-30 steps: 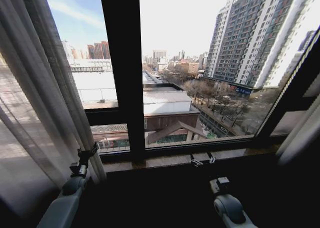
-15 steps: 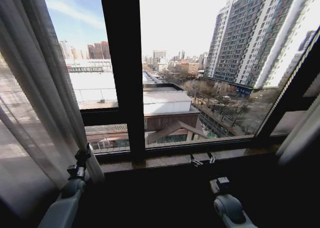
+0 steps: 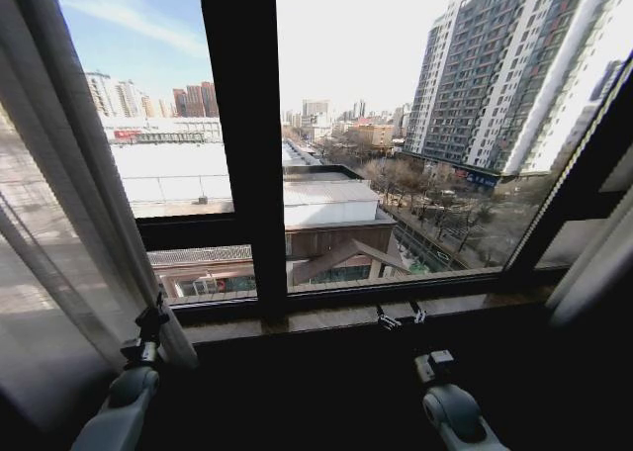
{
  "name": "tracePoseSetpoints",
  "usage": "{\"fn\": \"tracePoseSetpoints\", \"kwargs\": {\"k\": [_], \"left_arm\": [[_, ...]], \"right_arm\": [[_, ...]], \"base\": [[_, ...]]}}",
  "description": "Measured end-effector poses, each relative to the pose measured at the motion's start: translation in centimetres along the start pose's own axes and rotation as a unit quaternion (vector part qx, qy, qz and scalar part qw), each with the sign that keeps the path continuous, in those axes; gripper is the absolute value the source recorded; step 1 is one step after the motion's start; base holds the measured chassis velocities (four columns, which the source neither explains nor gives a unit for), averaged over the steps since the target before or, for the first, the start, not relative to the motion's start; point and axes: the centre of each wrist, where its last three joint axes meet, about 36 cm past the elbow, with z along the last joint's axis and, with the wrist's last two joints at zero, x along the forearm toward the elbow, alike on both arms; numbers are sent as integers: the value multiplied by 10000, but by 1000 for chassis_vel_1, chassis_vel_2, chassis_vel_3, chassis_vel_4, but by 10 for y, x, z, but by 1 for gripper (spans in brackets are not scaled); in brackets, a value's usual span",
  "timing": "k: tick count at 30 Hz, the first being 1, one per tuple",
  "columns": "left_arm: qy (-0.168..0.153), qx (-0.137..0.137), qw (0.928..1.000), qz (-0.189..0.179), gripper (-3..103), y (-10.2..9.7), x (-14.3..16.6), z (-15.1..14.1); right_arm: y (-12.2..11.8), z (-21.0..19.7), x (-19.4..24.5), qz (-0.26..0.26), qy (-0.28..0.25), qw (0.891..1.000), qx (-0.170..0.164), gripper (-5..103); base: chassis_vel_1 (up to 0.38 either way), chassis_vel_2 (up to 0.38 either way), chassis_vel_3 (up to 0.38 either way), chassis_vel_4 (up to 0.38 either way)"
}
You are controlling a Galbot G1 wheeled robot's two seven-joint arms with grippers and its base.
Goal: Open the curtains by pulling them apart, changing their state from closed to fully open.
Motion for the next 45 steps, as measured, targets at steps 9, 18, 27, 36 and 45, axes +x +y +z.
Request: {"fn": "tracePoseSetpoints", "kwargs": {"k": [9, 18, 27, 36, 45], "left_arm": [[-51, 6, 10000, -14, 0, 4, -1, -5], [-7, 78, 10000, 12, 0, -4, 10, -1], [-21, 88, 10000, -19, 0, -4, 14, -1], [-8, 89, 10000, -30, 0, -4, 20, 1], [14, 62, 10000, -57, 0, -2, 22, 6]], "right_arm": [[0, 0, 0, 0, 0, 10000, 1, 100], [0, 0, 0, 0, 0, 10000, 1, 100], [0, 0, 0, 0, 0, 10000, 0, 100], [0, 0, 0, 0, -1, 10000, 0, 100], [0, 0, 0, -1, 0, 10000, 0, 100]], "base": [[71, 84, -66, -82], [219, 222, -220, -225], [369, 264, -378, -259], [523, 221, -521, -196], [486, 234, -497, -230]]}}
